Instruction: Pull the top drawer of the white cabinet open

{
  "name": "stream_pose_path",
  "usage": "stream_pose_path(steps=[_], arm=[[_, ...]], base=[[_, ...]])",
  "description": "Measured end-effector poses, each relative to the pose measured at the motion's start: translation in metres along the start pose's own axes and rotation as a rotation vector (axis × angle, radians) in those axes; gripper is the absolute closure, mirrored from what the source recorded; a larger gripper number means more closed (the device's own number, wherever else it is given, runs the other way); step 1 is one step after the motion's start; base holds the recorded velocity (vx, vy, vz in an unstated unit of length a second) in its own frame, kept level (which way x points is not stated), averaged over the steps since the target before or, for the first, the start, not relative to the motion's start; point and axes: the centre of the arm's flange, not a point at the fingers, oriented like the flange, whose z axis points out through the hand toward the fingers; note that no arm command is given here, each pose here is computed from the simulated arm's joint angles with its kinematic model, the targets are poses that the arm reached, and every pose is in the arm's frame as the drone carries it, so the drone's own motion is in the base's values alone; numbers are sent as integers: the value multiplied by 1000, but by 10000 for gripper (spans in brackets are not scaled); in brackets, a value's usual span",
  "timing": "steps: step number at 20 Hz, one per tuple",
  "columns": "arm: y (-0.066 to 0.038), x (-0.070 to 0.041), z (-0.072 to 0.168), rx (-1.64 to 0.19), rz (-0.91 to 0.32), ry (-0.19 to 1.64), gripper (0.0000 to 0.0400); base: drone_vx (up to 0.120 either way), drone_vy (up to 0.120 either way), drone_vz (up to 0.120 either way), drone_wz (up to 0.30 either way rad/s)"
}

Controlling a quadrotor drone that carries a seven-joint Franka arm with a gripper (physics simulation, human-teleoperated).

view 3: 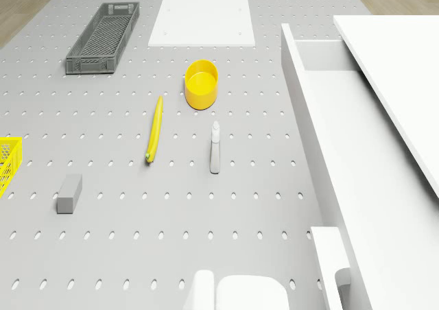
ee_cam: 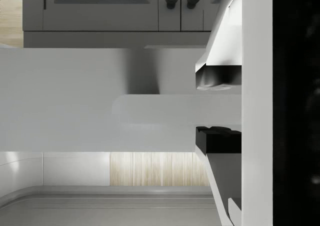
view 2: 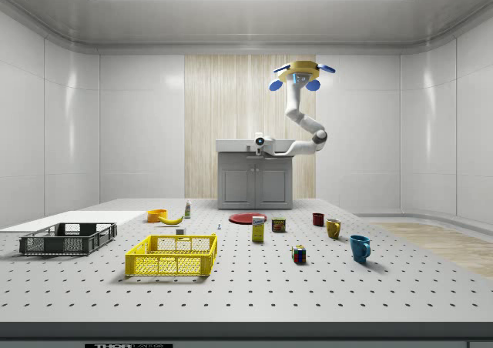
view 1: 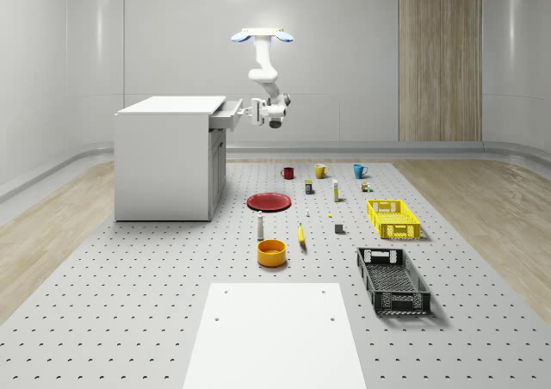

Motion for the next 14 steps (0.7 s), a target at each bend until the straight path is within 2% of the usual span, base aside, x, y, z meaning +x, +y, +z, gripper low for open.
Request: stream_pose_path(steps=[5, 9, 11, 14], arm=[[0, 0, -24, 0, 0, 0, 295], [0, 0, -40, 0, 0, 0, 175], [0, 0, -46, 0, 0, 0, 143], [0, 0, -51, 0, 0, 0, 118]], base=[[0, 0, 0, 0], [0, 0, 0, 0], [0, 0, 0, 0], [0, 0, 0, 0]])
